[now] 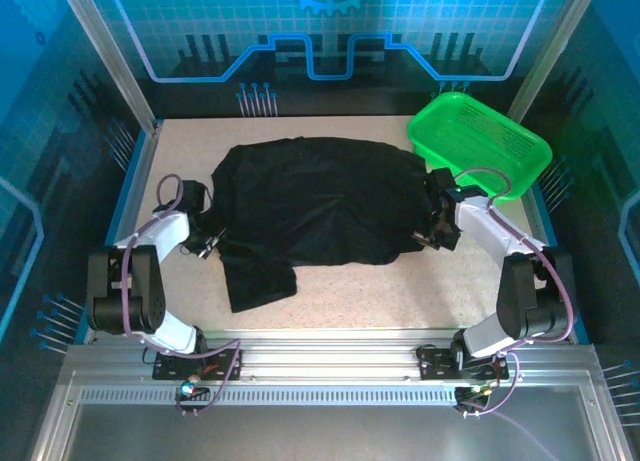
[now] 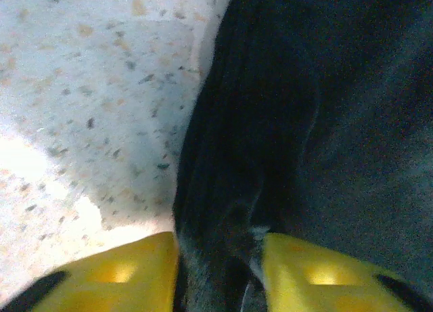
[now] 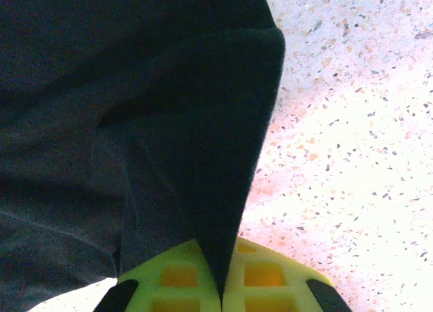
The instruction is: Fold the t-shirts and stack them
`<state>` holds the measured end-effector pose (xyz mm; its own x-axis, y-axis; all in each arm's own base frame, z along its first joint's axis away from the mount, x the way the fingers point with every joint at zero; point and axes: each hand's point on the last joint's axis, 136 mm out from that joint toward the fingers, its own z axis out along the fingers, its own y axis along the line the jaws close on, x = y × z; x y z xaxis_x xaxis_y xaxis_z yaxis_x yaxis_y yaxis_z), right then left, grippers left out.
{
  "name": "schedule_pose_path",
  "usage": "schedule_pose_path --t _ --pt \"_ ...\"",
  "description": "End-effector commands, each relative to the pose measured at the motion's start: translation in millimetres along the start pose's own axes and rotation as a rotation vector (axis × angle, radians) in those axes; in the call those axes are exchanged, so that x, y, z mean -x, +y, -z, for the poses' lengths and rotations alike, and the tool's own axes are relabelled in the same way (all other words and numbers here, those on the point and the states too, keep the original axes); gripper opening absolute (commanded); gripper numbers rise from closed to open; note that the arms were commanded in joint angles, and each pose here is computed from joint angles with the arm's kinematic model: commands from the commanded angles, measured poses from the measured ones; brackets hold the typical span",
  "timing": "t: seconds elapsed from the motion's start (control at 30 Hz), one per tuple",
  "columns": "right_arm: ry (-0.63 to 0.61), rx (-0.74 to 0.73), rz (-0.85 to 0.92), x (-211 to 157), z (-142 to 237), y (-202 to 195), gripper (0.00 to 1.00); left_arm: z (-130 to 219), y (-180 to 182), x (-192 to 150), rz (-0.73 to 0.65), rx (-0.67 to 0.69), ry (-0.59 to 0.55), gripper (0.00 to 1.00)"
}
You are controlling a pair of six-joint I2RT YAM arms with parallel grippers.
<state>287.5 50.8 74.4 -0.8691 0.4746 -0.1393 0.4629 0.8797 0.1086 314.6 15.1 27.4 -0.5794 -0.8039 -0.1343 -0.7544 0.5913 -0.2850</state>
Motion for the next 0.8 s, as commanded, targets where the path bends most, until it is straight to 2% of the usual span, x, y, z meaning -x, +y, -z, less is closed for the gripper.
schedule_pose_path --t 0.0,0.17,0.3,0.43,0.6,0.77 --pt "0.007 -0.011 -0.002 -2.4 2.0 -7.0 0.0 -8.6 -5.0 -2.7 -0.007 -0.049 0.028 0.24" --pt "-0.004 0.005 -0.004 0.5 3.1 -3.3 0.0 0.5 0.4 -11.4 0.015 -0.065 0.029 0.0" --pt "-0.03 0.046 0.011 7.6 10.2 7.2 0.0 24.0 -3.0 -9.4 0.057 -0.103 -0.014 0.0" --pt "-0.096 0.139 0.064 25.1 32.6 33.4 0.0 58.0 -22.7 3.3 0.129 -0.181 -0.07 0.0" --pt "-0.236 0.236 0.122 61.6 84.9 65.8 0.0 115.4 -58.3 31.3 0.168 -0.294 -0.163 0.0" --pt "-0.429 0.366 0.155 108.0 169.5 100.5 0.0 202.7 -99.7 68.0 0.204 -0.47 -0.322 0.0"
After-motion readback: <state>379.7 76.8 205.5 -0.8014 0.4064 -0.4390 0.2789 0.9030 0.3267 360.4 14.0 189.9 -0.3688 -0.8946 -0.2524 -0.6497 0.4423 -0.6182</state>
